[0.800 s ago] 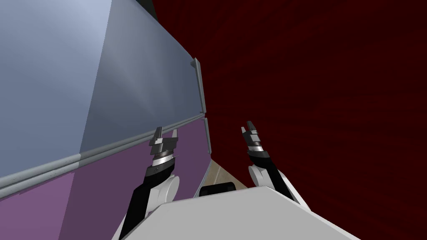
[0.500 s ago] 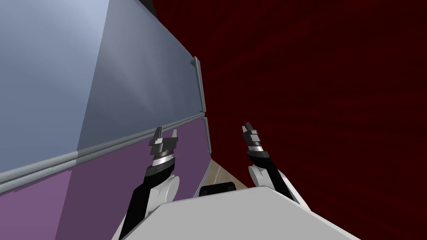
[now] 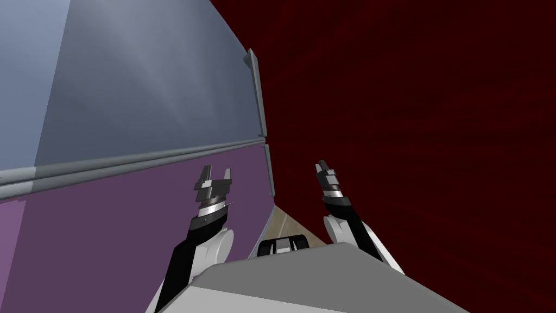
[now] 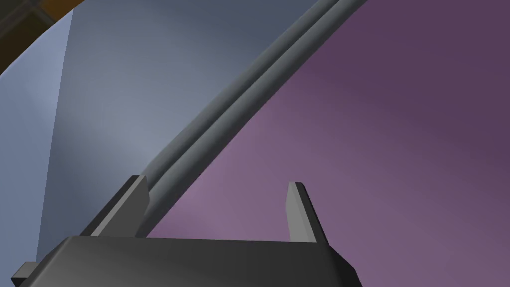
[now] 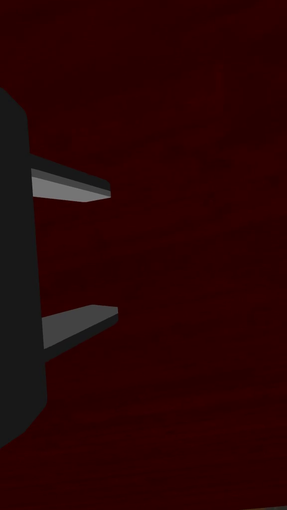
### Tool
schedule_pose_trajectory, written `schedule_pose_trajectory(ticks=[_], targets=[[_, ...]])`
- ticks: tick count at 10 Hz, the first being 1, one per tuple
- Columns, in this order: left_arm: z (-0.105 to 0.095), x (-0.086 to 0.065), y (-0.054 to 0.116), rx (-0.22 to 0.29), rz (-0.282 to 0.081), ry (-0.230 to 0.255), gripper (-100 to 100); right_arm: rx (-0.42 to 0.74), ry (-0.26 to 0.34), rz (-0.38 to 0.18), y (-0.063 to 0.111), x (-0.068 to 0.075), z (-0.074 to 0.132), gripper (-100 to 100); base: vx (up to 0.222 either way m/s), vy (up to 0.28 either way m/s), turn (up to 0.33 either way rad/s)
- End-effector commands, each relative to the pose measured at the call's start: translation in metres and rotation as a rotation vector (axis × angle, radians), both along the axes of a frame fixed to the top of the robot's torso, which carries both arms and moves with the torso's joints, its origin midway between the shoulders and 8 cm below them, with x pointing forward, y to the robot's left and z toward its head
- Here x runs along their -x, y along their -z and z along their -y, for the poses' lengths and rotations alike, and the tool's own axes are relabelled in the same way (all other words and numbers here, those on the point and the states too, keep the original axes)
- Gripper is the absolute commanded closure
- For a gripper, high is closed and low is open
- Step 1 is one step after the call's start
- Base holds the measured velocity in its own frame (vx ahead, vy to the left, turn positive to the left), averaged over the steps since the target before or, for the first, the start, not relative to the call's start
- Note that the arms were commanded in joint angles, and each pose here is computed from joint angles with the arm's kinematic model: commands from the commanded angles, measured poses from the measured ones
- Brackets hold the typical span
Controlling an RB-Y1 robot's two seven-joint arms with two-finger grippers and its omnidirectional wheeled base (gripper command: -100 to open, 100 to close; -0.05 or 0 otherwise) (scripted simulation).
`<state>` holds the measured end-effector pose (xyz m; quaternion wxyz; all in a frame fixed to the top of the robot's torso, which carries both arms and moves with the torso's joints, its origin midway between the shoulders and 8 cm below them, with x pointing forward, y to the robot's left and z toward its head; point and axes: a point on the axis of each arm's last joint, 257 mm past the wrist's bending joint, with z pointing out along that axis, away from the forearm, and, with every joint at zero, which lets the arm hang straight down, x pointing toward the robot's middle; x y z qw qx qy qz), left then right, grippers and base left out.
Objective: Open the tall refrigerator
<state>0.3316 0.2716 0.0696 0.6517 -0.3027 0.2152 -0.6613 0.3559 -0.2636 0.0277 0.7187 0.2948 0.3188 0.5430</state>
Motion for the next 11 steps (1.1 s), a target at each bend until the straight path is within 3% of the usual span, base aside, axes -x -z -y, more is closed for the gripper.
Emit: schedule_pose_trajectory(ticks=[1,2,8,11], targets=[[0.000,0.000,0.000,0.000,0.000,0.000,0,0.000,0.000,0.000,0.000,0.000,0.000,0,0.000,0.000,0.000],[0.009,-0.008,-0.002,-0.033,-0.015,0.034,-100,0.000,0.000,0.000,0.000,0.000,0.000,0,0.012,0.007,-0.015],[0.032,-0.041,-0.014,-0.077,-0.055,0.125,-100,0.000,0.000,-0.001,0.000,0.000,0.000,0,0.012,0.018,-0.020],[0.038,-0.052,-0.015,-0.080,-0.081,0.145,-100,0.000,0.000,-0.001,0.000,0.000,0.000,0,-0.004,0.004,-0.013]])
